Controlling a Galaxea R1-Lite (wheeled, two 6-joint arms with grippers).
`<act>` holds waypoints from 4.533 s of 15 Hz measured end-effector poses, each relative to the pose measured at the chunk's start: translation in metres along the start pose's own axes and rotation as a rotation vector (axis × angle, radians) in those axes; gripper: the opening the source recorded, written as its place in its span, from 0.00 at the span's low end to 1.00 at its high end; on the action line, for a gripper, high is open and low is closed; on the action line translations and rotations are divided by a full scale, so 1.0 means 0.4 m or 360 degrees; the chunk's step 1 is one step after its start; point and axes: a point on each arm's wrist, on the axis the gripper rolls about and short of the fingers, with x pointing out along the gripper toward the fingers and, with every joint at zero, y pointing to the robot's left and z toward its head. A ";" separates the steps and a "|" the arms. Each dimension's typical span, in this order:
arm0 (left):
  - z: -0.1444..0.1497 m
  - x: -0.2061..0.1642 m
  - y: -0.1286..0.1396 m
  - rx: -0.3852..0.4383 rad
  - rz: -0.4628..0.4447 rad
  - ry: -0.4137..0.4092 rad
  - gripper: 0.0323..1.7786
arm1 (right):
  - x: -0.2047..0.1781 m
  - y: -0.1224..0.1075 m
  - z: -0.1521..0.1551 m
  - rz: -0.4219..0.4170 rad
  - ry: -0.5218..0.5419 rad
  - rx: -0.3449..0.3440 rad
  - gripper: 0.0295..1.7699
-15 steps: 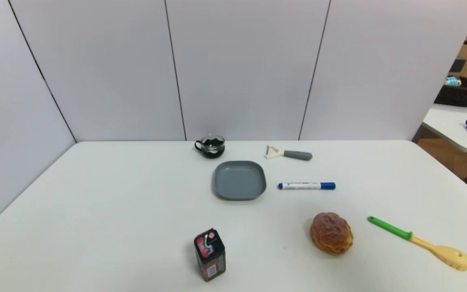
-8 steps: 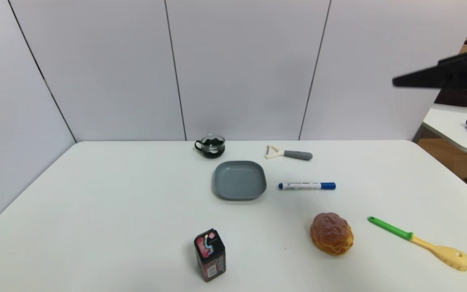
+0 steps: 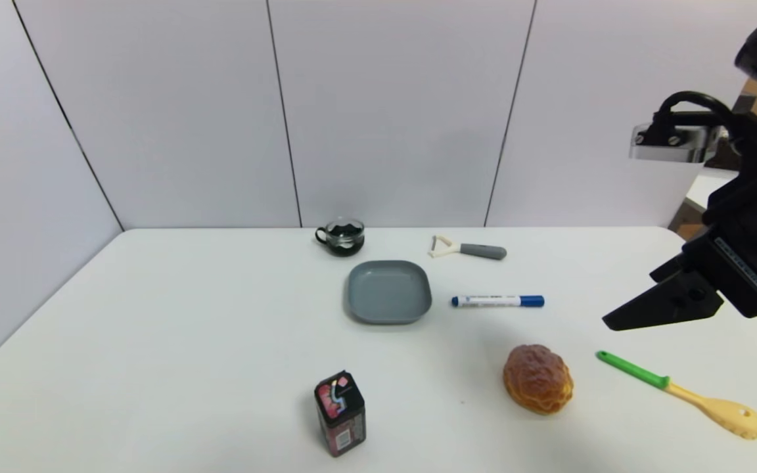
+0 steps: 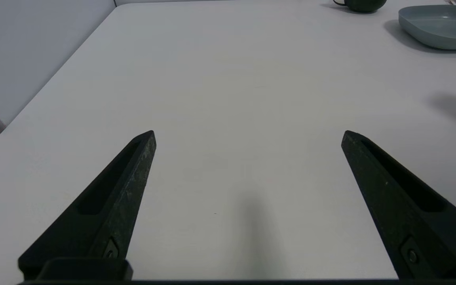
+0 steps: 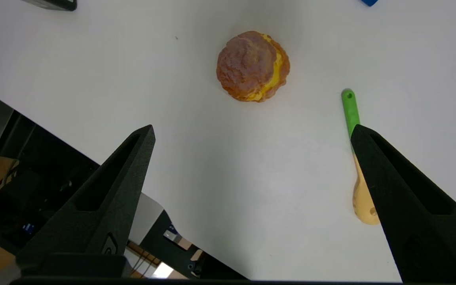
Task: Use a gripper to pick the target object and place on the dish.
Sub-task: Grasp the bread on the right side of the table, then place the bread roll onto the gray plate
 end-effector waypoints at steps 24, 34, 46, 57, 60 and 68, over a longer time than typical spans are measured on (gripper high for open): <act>0.000 0.000 0.000 0.0001 0.0000 0.0000 0.95 | 0.370 -0.049 0.052 0.0147 0.0700 0.0102 0.97; 0.000 0.000 0.000 0.0001 0.0000 0.0000 0.95 | 0.465 -0.043 0.064 0.0119 0.0768 0.0053 0.97; 0.000 0.000 0.000 0.0000 0.0000 0.0000 0.95 | 0.484 -0.054 0.058 0.0078 0.0822 0.0059 0.97; 0.000 0.000 0.000 0.0000 0.0000 0.0000 0.95 | 0.487 -0.039 0.057 0.0087 0.0828 0.0037 0.42; 0.000 0.000 0.000 0.0001 0.0001 0.0000 0.95 | 0.451 -0.036 0.065 0.0076 0.0752 0.0014 0.42; 0.000 0.000 0.000 0.0001 0.0000 0.0000 0.95 | 0.257 -0.029 0.160 -0.0065 0.0129 -0.0128 0.41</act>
